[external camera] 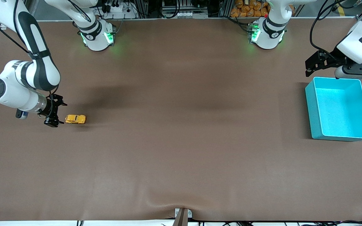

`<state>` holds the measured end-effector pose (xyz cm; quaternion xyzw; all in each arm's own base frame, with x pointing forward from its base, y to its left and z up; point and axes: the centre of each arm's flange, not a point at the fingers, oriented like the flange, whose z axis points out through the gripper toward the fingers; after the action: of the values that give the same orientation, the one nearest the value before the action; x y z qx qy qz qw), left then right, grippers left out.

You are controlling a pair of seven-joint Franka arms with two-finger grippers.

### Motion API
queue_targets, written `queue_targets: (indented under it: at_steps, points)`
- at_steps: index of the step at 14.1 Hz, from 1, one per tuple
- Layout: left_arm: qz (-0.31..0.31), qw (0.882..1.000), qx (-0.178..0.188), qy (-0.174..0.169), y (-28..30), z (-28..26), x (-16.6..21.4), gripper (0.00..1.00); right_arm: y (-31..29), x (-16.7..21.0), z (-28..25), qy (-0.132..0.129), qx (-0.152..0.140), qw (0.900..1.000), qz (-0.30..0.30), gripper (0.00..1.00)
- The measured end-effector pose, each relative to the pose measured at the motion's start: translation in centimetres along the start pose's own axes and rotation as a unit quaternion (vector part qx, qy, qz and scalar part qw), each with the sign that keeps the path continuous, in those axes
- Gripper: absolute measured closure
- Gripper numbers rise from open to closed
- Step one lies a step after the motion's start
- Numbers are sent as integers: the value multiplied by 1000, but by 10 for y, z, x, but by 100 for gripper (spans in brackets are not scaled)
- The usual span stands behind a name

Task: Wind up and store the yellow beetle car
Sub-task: 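Reach the right gripper down to the yellow toy car, then close the right gripper on the yellow car's body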

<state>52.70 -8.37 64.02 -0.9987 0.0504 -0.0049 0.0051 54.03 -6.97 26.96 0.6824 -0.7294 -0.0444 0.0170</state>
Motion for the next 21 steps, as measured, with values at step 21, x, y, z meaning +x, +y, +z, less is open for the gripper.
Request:
queue_targets:
  at_steps: [21]
  points:
    - [0,1000,0,0,0,0,0,0,7,0,74,13,10,1000,17,10]
